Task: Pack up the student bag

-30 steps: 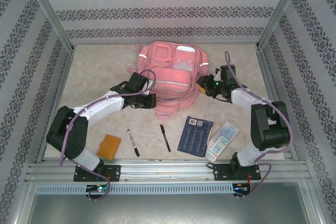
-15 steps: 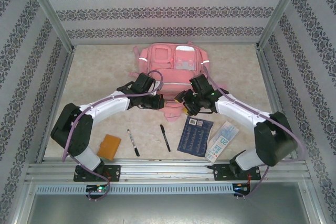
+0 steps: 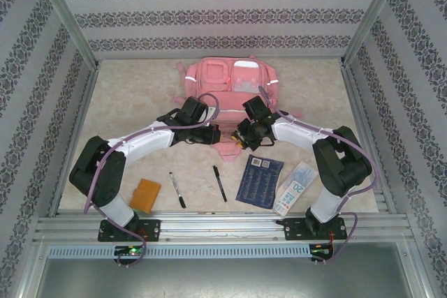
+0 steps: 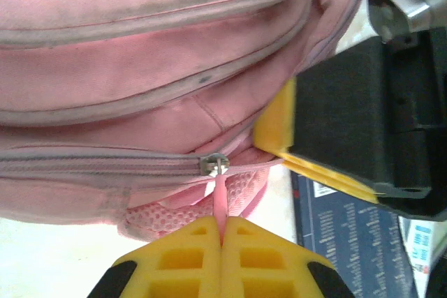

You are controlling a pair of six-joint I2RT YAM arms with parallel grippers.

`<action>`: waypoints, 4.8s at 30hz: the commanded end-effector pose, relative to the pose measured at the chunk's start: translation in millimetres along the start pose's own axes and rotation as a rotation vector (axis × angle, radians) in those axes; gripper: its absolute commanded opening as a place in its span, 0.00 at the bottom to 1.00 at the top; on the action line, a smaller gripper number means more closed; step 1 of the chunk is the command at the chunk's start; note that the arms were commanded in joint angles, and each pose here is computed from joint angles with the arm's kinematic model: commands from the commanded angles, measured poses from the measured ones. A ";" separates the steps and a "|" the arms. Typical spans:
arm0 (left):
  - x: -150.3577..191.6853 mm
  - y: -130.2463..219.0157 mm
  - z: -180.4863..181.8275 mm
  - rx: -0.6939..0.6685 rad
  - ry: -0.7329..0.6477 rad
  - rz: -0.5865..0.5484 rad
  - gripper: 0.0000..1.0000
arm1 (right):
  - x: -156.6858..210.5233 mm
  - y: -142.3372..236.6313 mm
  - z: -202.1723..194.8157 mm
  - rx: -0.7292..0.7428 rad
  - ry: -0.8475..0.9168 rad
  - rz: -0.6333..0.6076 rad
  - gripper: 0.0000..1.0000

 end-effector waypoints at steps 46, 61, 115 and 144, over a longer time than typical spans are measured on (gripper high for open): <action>-13.6 -16.4 -9.2 0.113 -0.024 -0.280 0.00 | -13.5 -4.1 9.3 0.011 -0.107 -0.284 0.49; 4.8 15.1 87.1 -0.332 0.099 -0.224 0.00 | -24.1 25.7 18.5 -0.123 0.030 -0.071 0.03; -8.6 -13.5 18.1 -0.160 -0.544 -0.285 0.00 | -11.2 74.5 21.5 -0.218 0.166 0.104 0.00; -16.7 37.7 47.1 -0.097 -0.450 -0.226 0.47 | -40.7 97.2 -4.2 -0.063 0.527 0.092 0.50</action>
Point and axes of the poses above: each hand's point on the last joint's axis, 136 mm out from that joint toward the fingers, its own y axis back along the fingers, its own z axis along the line the jaws close on, x = y × z, the point moved 9 cm from there along y, back along the fingers, and after that the axes turned 12 degrees about -y, right-handed, at the moved point
